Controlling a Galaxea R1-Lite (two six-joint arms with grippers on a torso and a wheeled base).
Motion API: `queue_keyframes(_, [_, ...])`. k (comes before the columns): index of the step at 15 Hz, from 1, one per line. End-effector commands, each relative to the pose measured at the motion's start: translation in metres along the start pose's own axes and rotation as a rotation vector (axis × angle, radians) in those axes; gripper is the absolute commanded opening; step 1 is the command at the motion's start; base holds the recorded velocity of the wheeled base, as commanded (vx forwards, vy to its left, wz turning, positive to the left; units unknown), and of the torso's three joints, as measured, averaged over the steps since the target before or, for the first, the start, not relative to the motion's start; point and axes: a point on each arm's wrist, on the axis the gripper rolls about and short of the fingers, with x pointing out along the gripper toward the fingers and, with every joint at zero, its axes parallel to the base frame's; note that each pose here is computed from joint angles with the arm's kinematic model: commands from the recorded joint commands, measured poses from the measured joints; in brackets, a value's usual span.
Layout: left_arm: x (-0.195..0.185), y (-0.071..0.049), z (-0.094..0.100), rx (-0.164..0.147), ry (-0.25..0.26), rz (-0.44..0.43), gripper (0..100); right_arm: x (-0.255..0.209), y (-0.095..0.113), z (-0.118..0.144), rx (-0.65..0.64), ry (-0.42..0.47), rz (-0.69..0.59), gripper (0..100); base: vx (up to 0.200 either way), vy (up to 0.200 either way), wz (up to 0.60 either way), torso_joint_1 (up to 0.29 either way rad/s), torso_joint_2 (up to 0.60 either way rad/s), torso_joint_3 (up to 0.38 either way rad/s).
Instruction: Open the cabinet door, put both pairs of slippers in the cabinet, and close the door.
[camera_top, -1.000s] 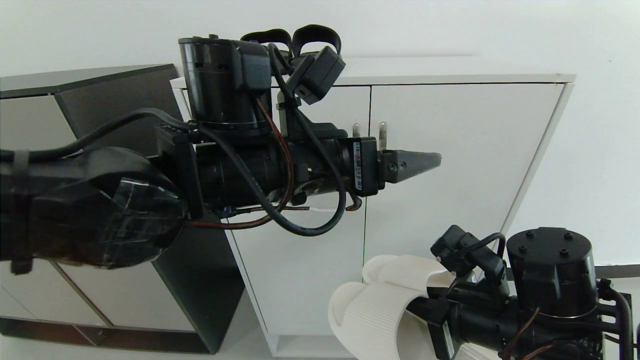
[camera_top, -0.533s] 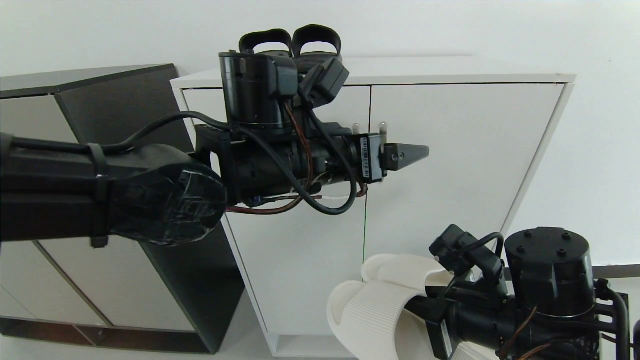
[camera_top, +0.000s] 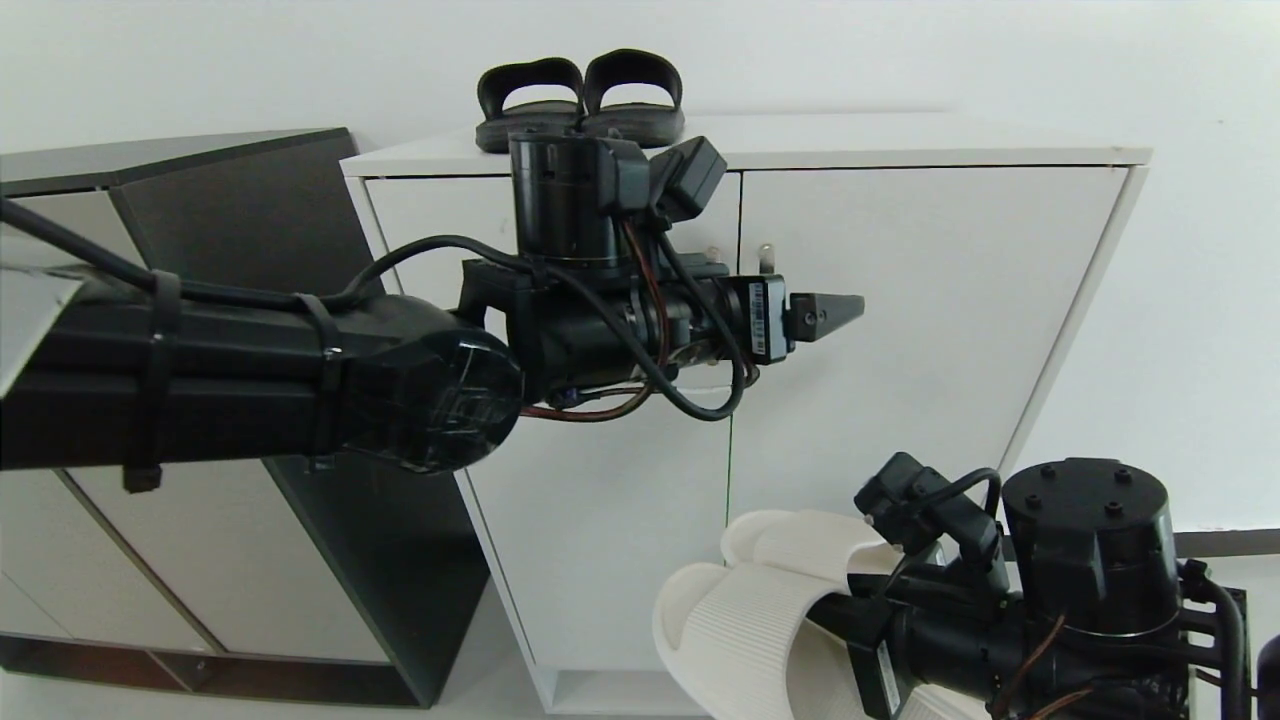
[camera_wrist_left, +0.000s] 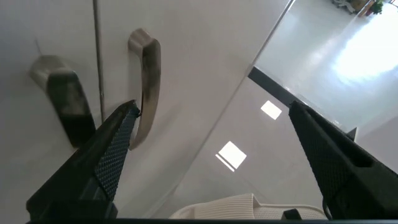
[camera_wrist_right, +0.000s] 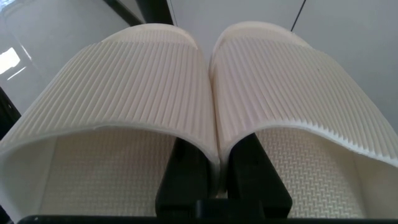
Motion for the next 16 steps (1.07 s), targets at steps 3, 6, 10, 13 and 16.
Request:
queue_keyframes(3, [0.010, 0.004, -0.005, -0.002, 0.008, 0.003, 100, 0.002, 0.000, -0.004, 0.000, 0.015, 0.000, 0, 0.000, 0.000, 0.00, 0.000, 0.00, 0.000])
queue_keyframes(6, [0.011, 0.004, -0.005, -0.002, 0.006, 0.000, 0, 0.002, 0.000, -0.004, 0.000, 0.012, 0.003, 0, 0.000, 0.000, 0.00, 0.000, 0.00, 0.000])
queue_keyframes(10, [0.006, 0.001, -0.004, 0.006, -0.017, -0.008, 0, -0.004, -0.004, -0.008, 0.006, 0.001, 0.118, 0, 0.000, 0.000, 0.00, 0.000, 0.00, 0.000])
queue_keyframes(13, [-0.010, -0.013, -0.004, 0.010, -0.056, -0.046, 0, -0.008, -0.001, -0.008, -0.001, -0.002, 0.171, 0, 0.000, 0.000, 0.00, 0.000, 0.00, 0.000])
queue_keyframes(16, [-0.022, -0.023, -0.016, 0.013, -0.087, -0.080, 0, -0.012, 0.004, -0.010, -0.009, 0.005, 0.230, 0, 0.000, 0.000, 0.00, 0.000, 0.00, 0.000])
